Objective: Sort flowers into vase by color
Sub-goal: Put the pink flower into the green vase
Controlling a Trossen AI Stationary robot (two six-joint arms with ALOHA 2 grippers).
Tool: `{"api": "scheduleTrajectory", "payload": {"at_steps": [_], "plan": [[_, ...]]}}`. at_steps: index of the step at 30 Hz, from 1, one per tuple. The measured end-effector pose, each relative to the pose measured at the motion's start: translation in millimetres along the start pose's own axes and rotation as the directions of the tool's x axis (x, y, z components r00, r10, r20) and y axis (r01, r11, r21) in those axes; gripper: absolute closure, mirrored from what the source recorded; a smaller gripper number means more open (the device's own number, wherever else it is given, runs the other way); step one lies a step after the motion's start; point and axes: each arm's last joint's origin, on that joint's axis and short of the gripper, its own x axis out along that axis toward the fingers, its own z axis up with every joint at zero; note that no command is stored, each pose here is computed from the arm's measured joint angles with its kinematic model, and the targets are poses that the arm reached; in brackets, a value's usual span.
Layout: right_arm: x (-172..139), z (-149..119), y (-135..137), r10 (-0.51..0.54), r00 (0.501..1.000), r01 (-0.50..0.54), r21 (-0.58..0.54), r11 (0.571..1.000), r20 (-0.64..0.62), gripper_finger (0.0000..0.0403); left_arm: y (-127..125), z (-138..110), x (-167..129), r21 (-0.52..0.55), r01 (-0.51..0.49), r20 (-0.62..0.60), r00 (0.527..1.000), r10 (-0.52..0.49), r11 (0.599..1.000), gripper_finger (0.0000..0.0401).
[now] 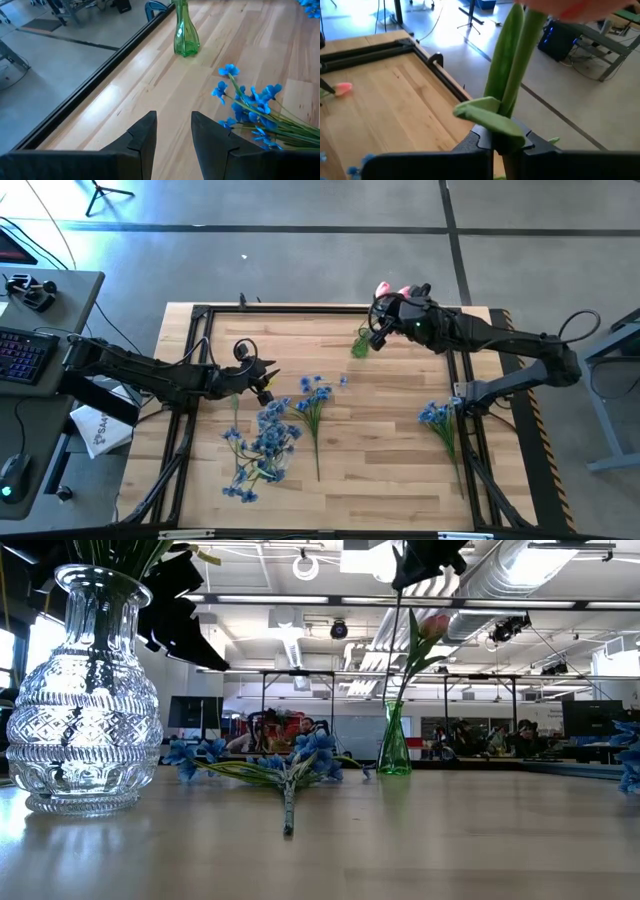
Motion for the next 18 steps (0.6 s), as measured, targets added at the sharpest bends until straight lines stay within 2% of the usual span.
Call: {"api": "scheduleTrajectory", "payload": {"at_steps": [9, 18], "plan": [[-17.3, 4.5, -10.2, 0.01, 0.999, -0.012, 0.043, 0.999, 0.043, 0.04, 0.0, -0.2, 0.0, 0.001, 0.0, -0.001, 1.0, 0.0, 1.0, 0.029], [-10.6, -4.7, -6.5, 0.008, 0.999, -0.006, 0.039, 0.999, -0.044, 0.04, -0.1, -0.2, 0.0, 0.001, 0.0, -0.001, 1.0, 0.0, 1.0, 0.029]]}}
